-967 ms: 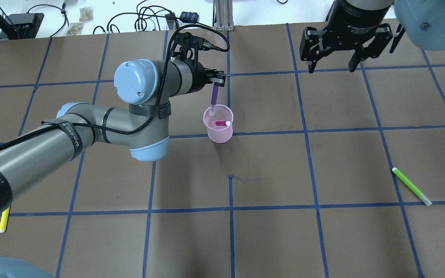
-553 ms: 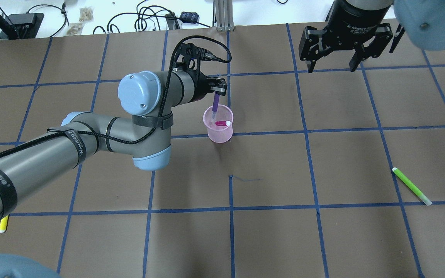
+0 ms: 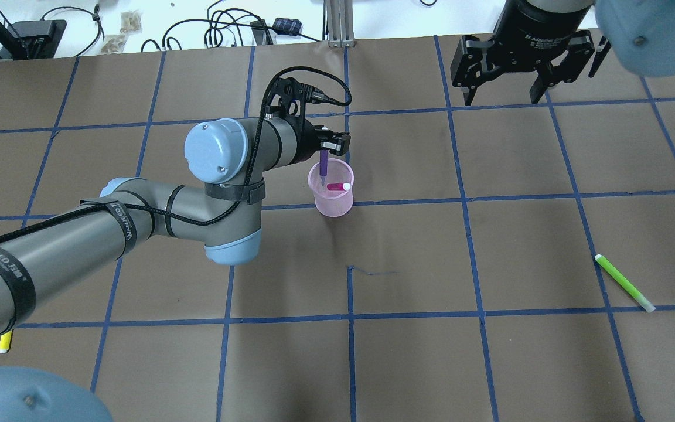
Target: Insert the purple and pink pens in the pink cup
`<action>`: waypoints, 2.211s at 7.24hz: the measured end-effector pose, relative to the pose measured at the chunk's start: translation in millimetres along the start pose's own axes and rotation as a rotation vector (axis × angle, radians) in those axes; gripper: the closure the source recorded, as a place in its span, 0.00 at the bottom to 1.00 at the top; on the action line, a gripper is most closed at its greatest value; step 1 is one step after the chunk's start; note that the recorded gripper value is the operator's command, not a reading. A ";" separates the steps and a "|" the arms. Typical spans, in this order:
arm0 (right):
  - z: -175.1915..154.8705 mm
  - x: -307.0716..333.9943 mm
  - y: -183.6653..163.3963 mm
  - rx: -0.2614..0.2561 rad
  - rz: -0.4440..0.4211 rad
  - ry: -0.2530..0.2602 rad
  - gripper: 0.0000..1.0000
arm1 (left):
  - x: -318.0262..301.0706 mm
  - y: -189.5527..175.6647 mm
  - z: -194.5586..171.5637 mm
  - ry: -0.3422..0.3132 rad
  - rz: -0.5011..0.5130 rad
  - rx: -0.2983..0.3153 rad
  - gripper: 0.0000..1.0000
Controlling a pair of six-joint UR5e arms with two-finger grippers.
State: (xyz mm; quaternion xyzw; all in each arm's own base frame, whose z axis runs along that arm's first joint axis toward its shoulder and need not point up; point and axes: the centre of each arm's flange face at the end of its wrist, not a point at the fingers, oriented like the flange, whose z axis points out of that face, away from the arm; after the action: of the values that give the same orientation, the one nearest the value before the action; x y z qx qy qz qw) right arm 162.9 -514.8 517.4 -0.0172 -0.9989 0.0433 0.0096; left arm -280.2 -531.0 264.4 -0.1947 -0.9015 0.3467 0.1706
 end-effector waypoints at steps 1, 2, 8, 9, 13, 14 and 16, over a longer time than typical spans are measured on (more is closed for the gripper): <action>0.2 0.0 -0.2 0.000 -0.001 0.000 0.06 | -0.1 0.5 0.8 0.001 -0.002 -0.001 0.00; 0.3 0.0 -0.4 0.000 -0.001 0.000 0.06 | 0.1 0.3 0.8 0.003 -0.004 -0.001 0.00; 1.1 0.0 -1.1 0.001 -0.002 0.002 0.05 | -13.5 -65.5 -47.3 -0.025 -0.105 -0.255 0.00; 1.1 0.0 -1.1 0.000 -0.002 0.002 0.04 | -22.9 -92.1 -71.7 -0.055 -0.133 -0.347 0.00; 0.9 0.0 -0.9 0.001 -0.001 0.001 0.02 | -76.8 -102.2 -177.9 -0.235 -0.137 -0.642 0.00; 0.8 0.0 -0.9 0.001 -0.001 0.000 0.02 | -87.9 -106.5 -202.2 -0.220 -0.184 -0.658 0.00; 0.4 0.1 -0.7 0.002 -0.002 0.002 0.02 | -86.2 -117.0 -237.2 -0.241 -0.264 -0.666 0.00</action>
State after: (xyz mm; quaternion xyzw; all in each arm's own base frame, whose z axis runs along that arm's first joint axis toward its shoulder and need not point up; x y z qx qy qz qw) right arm 162.8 -515.6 517.0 -0.0161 -0.9988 0.0442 0.0106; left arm -127.8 -518.9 496.8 -0.0794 -0.9958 0.0301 0.0337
